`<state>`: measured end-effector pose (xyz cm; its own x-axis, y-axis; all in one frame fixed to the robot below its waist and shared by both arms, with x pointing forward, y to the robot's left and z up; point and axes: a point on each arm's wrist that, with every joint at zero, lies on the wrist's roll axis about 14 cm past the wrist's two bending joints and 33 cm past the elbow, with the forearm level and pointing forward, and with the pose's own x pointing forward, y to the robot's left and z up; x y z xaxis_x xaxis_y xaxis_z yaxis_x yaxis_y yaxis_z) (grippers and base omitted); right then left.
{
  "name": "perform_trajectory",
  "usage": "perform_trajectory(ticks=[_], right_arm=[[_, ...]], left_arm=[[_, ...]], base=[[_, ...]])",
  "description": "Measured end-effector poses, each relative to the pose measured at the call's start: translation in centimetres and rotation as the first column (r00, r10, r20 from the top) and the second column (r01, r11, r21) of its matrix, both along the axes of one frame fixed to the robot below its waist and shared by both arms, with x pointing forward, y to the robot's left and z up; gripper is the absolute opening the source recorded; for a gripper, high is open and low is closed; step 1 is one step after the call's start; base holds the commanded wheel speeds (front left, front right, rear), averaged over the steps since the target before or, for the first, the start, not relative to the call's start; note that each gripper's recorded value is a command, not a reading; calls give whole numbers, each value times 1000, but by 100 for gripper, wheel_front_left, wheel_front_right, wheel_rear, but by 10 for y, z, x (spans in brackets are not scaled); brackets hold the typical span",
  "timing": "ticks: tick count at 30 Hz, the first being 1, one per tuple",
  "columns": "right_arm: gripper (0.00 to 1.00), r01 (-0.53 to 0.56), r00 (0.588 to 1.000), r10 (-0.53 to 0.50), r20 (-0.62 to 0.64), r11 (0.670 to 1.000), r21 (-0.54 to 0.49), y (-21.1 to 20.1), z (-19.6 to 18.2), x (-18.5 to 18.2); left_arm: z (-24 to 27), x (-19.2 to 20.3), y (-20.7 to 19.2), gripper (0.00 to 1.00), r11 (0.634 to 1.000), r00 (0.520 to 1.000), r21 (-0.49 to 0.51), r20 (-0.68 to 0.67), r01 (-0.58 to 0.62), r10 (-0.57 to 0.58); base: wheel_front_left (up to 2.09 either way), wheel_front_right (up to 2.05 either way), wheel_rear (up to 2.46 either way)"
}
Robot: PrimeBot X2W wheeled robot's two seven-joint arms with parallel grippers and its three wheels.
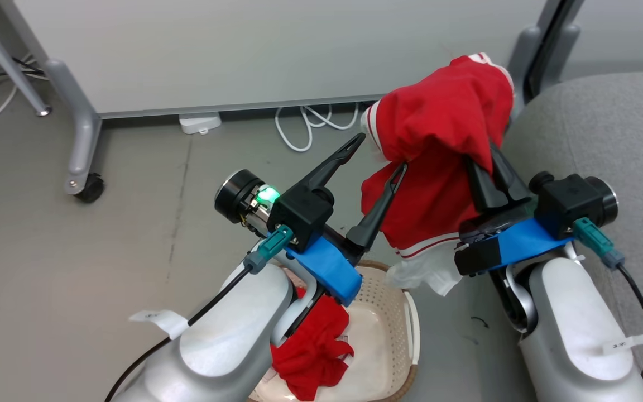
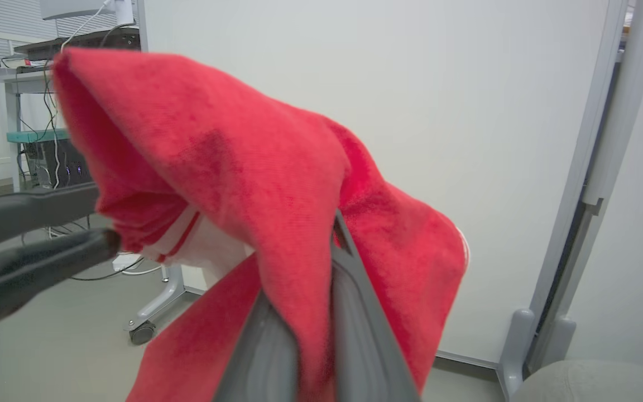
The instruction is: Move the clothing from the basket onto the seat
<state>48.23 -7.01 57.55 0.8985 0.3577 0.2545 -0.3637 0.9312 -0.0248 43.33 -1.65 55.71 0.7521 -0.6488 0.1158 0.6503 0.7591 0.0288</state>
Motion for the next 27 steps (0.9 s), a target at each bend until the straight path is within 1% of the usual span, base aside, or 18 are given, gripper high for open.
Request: perform_trajectory(ticks=[6, 13, 19, 27], right_arm=[[0, 92, 996, -92, 2, 996, -9, -35, -3, 2], [0, 219, 976, -219, -4, 975, -24, -84, -9, -6], [0, 335, 942, -335, -9, 942, -34, -129, -12, -21], [0, 462, 886, -464, -21, 885, -64, -177, -19, -53]], left_arm=[[-14, -1, -18, 100, 998, 998, -4, -20, 57, -57], [-26, -2, -46, 100, 990, 990, -11, -30, 139, -139], [-37, -10, -72, 100, 974, 973, -23, -50, 226, -227], [-45, -23, -101, 100, 948, 946, -34, -64, 316, -318]], base=[[0, 0, 0], [0, 0, 0], [0, 0, 0], [0, 0, 0]])
